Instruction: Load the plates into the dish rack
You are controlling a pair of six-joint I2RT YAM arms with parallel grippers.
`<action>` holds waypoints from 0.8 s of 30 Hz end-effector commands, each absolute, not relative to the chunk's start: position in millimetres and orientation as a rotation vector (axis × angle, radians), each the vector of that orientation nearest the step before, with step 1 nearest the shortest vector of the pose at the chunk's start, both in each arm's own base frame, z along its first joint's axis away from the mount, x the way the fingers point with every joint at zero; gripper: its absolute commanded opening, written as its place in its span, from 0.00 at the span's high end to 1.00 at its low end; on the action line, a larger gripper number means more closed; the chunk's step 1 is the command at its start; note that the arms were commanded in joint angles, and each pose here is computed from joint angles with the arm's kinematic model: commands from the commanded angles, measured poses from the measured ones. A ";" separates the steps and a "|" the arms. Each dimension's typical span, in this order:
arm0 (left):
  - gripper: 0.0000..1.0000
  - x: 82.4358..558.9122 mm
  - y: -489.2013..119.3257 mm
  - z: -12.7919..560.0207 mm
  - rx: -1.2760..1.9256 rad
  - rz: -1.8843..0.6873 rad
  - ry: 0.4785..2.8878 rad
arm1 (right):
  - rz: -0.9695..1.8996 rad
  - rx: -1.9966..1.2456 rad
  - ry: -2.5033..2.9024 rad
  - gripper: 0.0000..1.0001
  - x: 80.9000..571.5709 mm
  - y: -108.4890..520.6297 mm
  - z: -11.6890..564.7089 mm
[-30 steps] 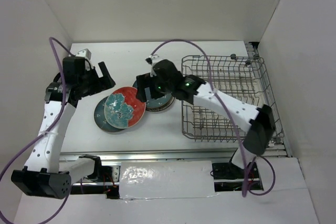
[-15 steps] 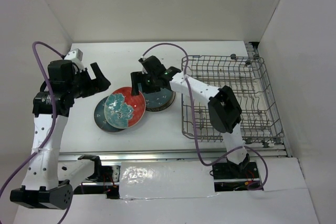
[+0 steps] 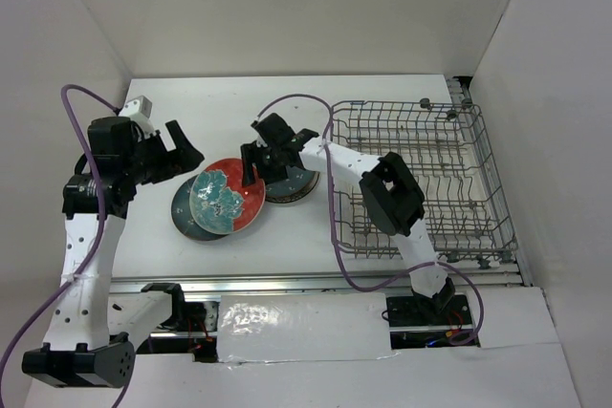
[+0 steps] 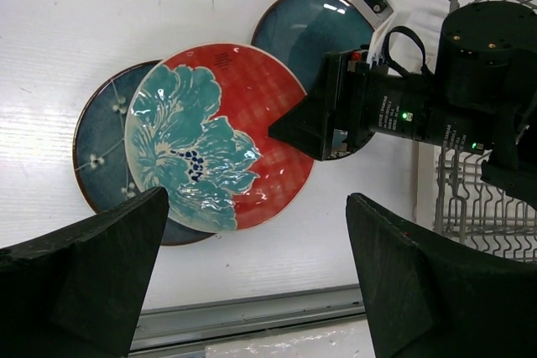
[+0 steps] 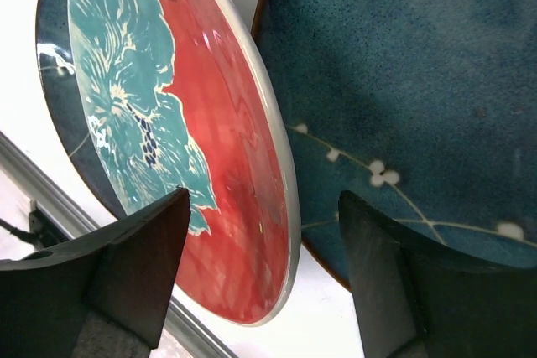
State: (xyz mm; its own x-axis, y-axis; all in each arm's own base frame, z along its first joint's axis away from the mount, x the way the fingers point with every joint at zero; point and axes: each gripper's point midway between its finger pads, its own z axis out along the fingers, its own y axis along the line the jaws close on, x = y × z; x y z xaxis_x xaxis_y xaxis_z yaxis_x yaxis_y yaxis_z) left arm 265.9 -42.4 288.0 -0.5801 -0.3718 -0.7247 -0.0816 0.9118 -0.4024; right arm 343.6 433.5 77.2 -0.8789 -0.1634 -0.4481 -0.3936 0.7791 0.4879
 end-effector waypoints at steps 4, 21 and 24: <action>0.01 277.1 -42.1 299.6 -0.297 -0.418 2.105 | 0.928 -0.406 2.519 0.36 352.4 444.1 93.9; 0.01 280.8 -39.4 282.1 -0.297 -0.396 2.144 | 0.961 -0.378 2.481 1.00 363.9 433.1 114.7; 0.01 279.5 -38.7 283.6 -0.301 -0.391 2.137 | 0.975 -0.395 2.449 1.00 363.2 430.0 129.7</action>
State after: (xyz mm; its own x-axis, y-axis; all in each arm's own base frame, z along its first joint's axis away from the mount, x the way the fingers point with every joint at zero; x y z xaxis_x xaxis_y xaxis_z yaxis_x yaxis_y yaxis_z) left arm 274.0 -41.3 273.0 -0.5928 -0.3700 -0.7153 -0.0907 0.9132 -0.3972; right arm 348.6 438.2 91.5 -0.8986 -0.1186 -0.4225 -0.3724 0.7154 0.5913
